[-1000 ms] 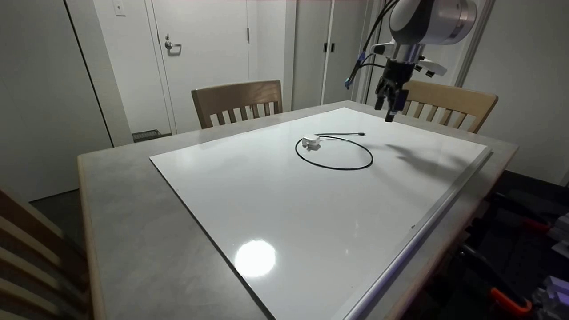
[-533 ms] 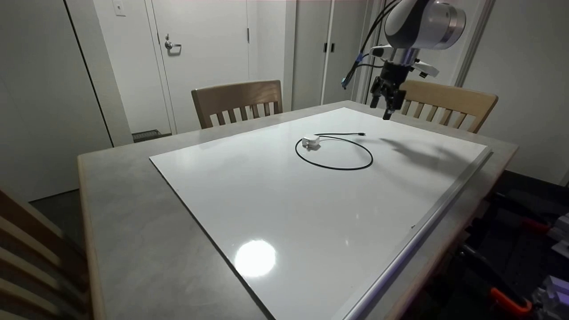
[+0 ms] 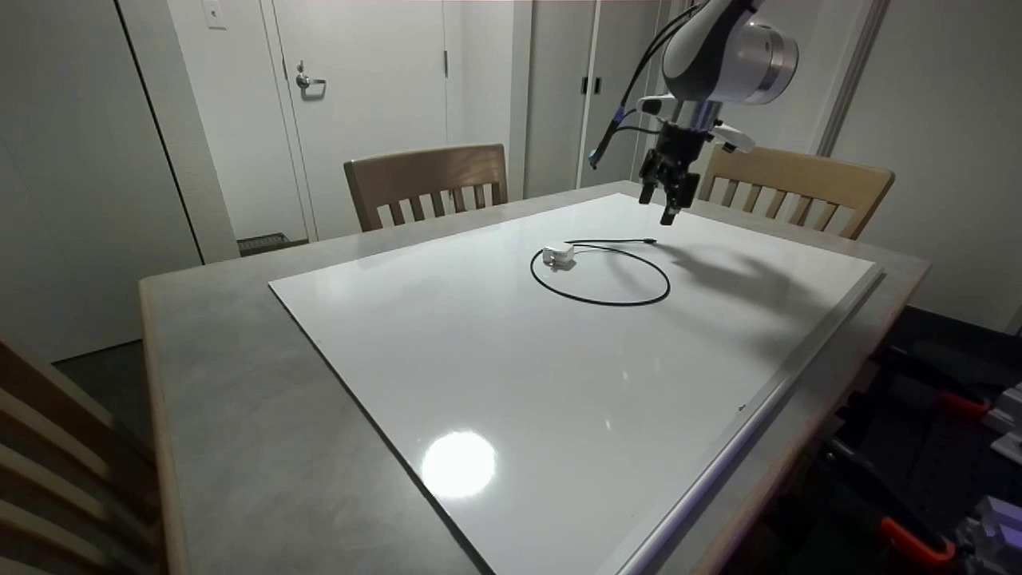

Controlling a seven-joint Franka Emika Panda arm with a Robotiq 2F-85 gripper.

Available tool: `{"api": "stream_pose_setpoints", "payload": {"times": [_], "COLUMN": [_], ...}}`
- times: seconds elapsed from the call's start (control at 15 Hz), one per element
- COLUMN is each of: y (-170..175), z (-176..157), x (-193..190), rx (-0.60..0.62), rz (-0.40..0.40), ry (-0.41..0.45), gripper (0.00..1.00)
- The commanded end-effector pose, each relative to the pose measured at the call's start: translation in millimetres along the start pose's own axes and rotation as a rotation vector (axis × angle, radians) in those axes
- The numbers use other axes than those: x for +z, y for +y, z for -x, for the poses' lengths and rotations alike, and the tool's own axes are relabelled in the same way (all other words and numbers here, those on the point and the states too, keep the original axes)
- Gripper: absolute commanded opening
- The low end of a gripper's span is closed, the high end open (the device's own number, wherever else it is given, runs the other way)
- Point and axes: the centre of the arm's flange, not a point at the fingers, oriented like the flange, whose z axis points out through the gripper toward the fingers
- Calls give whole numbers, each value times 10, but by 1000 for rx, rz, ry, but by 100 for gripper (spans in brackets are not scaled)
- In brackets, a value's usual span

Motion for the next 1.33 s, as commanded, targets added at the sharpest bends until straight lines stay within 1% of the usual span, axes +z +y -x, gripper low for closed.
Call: {"api": "stream_pose_setpoints", "payload": {"times": [0.0, 0.2, 0.33, 0.8, 1.27], "y": [9, -25, -11, 34, 24], "z": [66, 162, 168, 58, 98], "x": [98, 163, 216, 352, 473], "rx": [42, 78, 73, 55, 64], "rz": [-49, -79, -94, -117, -149], "ry": [-7, -4, -2, 5, 5], "gripper": [100, 100, 100, 100, 100]}}
